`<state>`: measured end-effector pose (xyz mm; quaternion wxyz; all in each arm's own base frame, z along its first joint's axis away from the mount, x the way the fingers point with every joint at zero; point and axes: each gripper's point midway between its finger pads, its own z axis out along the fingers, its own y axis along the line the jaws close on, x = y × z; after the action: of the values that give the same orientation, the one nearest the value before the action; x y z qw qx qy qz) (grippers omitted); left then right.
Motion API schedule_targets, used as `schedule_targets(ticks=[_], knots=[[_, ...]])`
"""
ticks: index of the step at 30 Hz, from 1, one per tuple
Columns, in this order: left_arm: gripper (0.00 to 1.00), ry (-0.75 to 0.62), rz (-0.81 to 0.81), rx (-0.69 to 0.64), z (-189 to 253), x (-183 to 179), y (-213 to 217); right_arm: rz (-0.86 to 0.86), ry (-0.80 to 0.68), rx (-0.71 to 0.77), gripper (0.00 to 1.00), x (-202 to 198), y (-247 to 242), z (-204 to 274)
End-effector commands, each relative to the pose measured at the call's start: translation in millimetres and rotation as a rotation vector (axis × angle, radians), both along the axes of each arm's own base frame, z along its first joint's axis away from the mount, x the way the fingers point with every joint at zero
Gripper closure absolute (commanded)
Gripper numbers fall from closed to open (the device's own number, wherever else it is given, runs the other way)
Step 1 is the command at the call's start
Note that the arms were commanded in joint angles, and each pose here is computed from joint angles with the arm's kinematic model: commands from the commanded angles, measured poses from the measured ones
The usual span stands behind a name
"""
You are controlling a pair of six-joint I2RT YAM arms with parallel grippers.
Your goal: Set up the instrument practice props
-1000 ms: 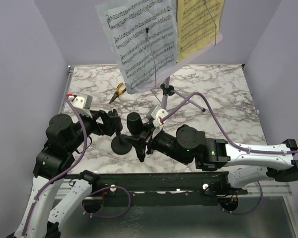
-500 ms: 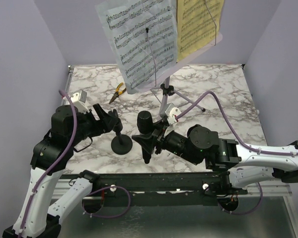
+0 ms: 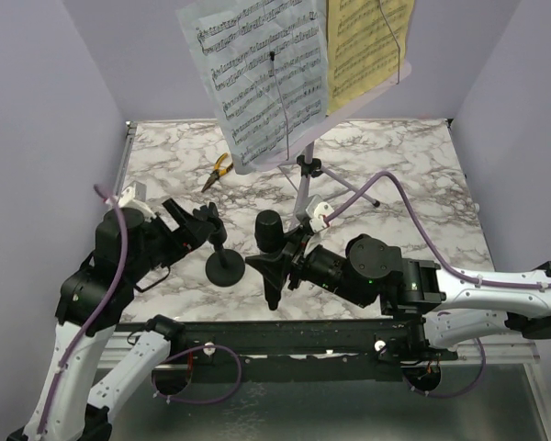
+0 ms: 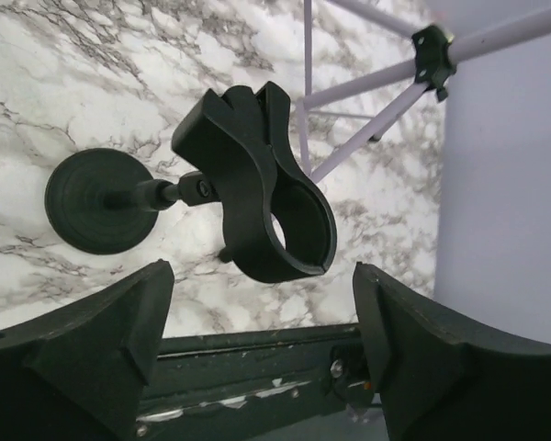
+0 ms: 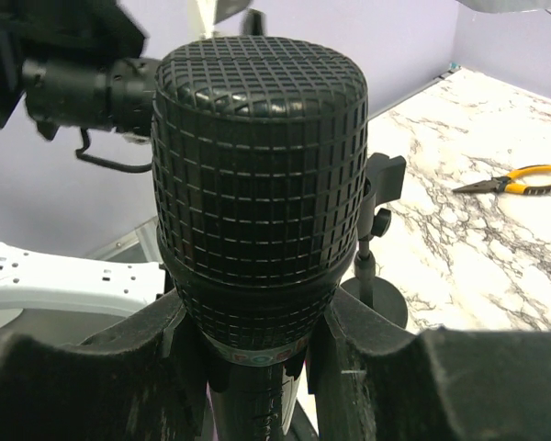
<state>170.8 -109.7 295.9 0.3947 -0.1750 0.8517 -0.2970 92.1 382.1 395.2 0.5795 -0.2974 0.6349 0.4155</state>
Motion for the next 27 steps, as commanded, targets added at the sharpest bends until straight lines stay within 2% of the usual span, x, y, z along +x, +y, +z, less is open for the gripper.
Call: schedule_targets(ticks=[1,4,7,11,14,17,20,21,24,27], knots=[[0.11,-0.177,0.277,-0.159,28,-7,38,0.001,0.022,0.039,1.00,-1,-6,7],[0.07,-0.339,0.267,-0.217,32,-20,45,0.004,0.026,0.039,1.00,-2,-6,6],[0.07,-0.431,0.202,-0.186,17,-32,45,0.003,0.027,0.040,1.00,-1,-7,5],[0.07,-0.471,-0.024,-0.162,-5,-51,17,-0.006,0.036,0.034,1.00,-1,-10,0],[0.07,-0.440,-0.132,-0.191,-17,-52,-4,-0.019,0.040,0.036,1.00,1,-14,-5],[0.09,-0.373,-0.159,-0.217,-33,-42,-16,-0.026,0.043,0.037,1.00,2,-16,-8],[0.11,-0.327,-0.158,-0.240,-46,-30,-23,-0.025,0.045,0.048,1.00,2,-17,-7],[0.14,-0.343,-0.155,-0.231,-45,-25,-23,-0.026,0.047,0.050,1.00,2,-18,-7],[0.19,-0.280,-0.090,-0.211,-60,-10,-20,-0.031,0.047,0.051,1.00,3,-19,-8],[0.23,-0.222,-0.112,-0.181,-75,0,-26,-0.037,0.045,0.051,1.00,4,-21,-9]])
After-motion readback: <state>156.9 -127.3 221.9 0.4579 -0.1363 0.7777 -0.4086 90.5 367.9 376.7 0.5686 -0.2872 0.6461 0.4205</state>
